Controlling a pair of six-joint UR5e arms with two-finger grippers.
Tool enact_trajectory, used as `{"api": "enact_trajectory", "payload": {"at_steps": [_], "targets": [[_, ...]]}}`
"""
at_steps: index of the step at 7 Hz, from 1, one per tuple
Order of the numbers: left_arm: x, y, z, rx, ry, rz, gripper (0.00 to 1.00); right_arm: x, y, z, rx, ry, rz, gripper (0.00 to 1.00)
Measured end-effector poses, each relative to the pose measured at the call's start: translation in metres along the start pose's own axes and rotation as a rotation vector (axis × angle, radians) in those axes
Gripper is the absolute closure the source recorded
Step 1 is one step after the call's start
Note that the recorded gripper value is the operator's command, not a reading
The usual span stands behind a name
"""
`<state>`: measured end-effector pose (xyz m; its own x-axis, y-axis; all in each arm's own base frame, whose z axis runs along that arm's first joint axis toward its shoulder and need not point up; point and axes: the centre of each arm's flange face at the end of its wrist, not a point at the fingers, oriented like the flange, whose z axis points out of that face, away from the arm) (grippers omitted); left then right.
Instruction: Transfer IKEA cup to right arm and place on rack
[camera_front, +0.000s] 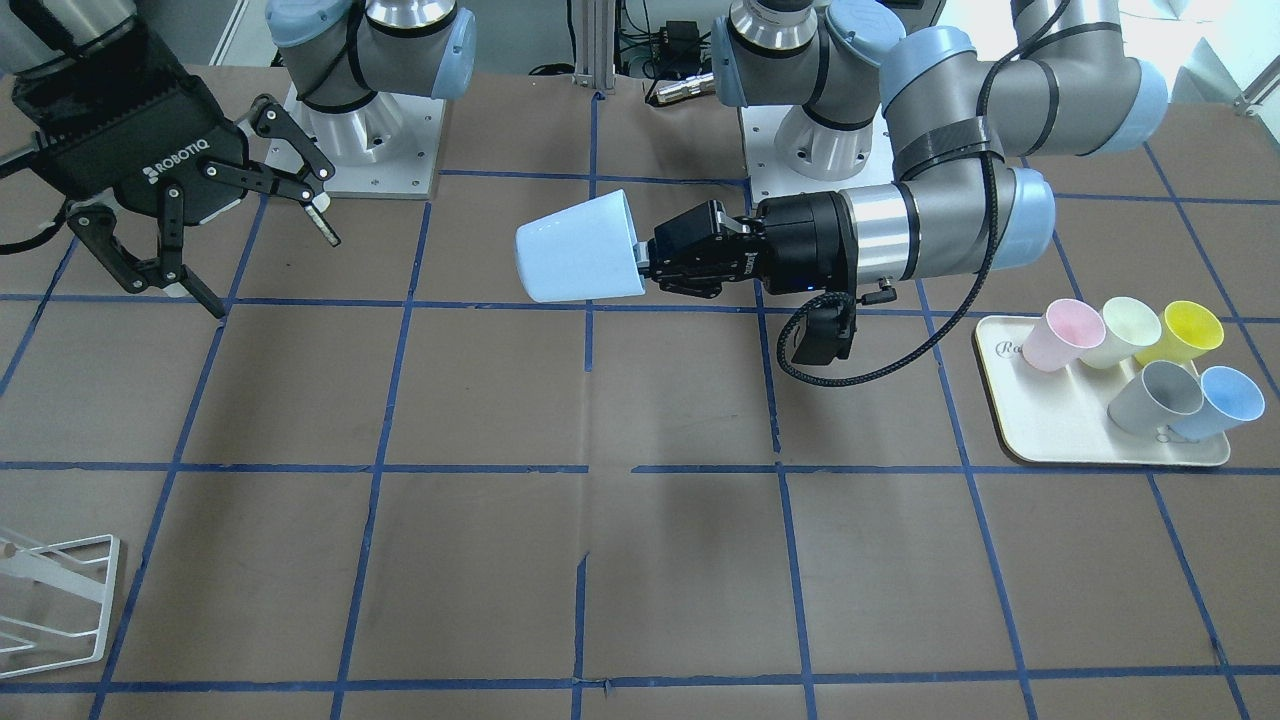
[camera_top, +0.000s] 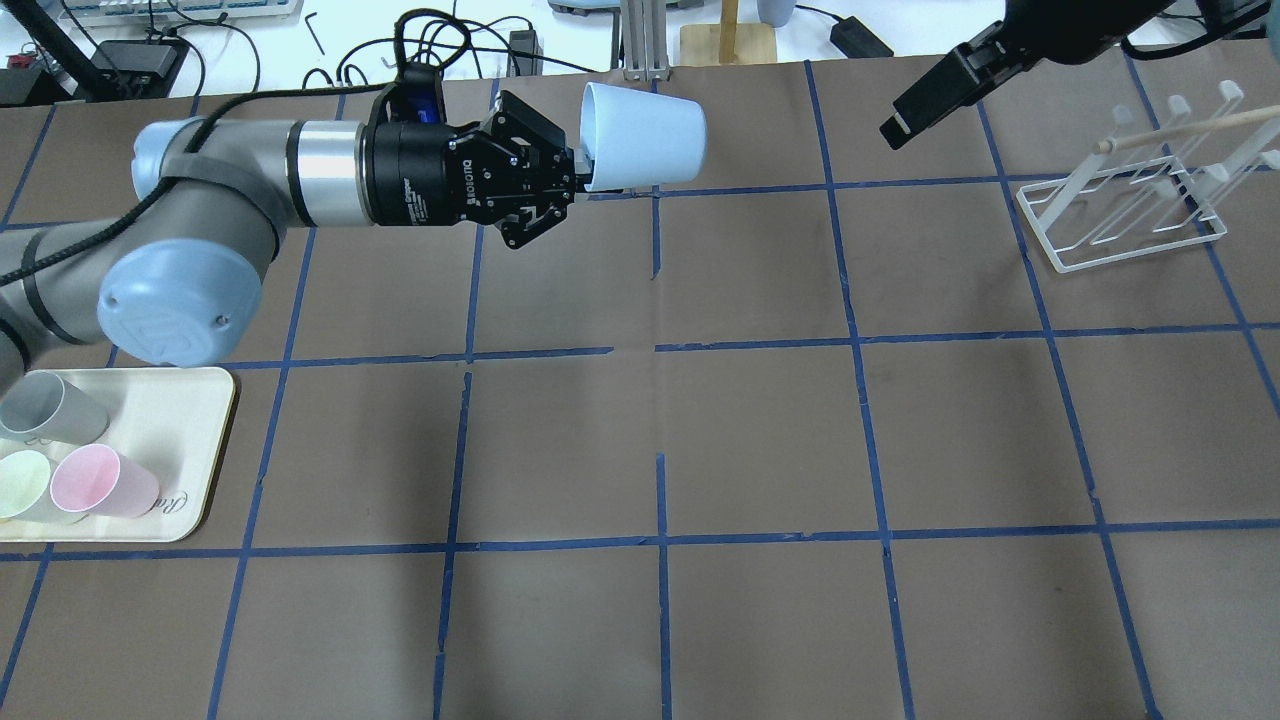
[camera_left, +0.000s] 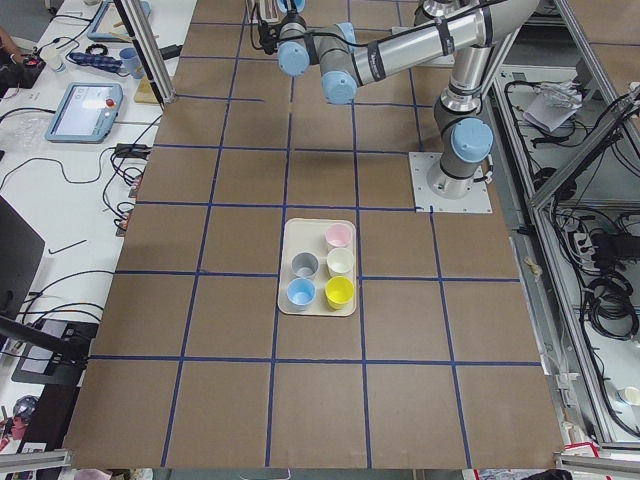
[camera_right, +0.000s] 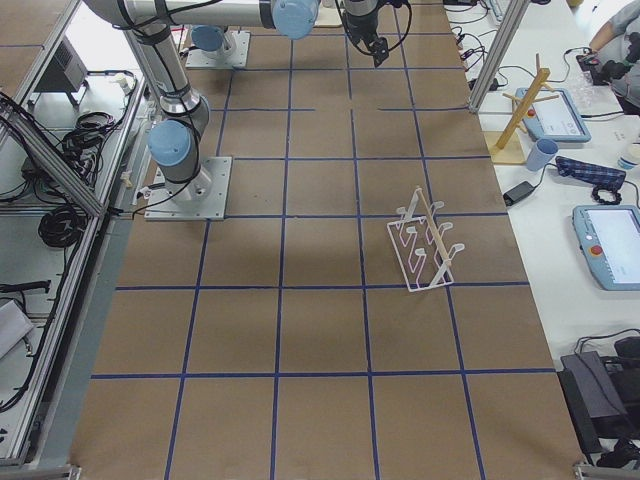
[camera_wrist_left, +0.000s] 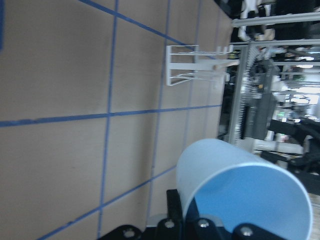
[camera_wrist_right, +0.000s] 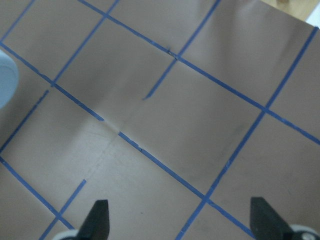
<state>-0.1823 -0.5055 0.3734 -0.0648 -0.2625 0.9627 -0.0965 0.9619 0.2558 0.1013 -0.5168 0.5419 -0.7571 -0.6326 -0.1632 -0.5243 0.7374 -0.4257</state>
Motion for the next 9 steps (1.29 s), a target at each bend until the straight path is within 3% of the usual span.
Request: {"api": "enact_trajectory", "payload": {"at_steps": [2,4,7,9], "targets": [[0.004,0.03,0.002,-0.001,0.046,0.016,1.0,-0.026,-0.005,-0.03,0.181,-0.118,-0.132,0.0],[0.019,0.054,0.004,-0.005,0.011,0.069,1.0,-0.065,-0.002,-0.057,0.31,-0.204,-0.31,0.0],[0.025,0.067,0.015,-0.029,-0.006,0.107,1.0,-0.077,0.008,-0.049,0.357,-0.309,-0.582,0.0],[0.027,0.072,0.02,-0.041,-0.004,0.128,1.0,-0.075,0.006,-0.039,0.393,-0.353,-0.651,0.0]]}}
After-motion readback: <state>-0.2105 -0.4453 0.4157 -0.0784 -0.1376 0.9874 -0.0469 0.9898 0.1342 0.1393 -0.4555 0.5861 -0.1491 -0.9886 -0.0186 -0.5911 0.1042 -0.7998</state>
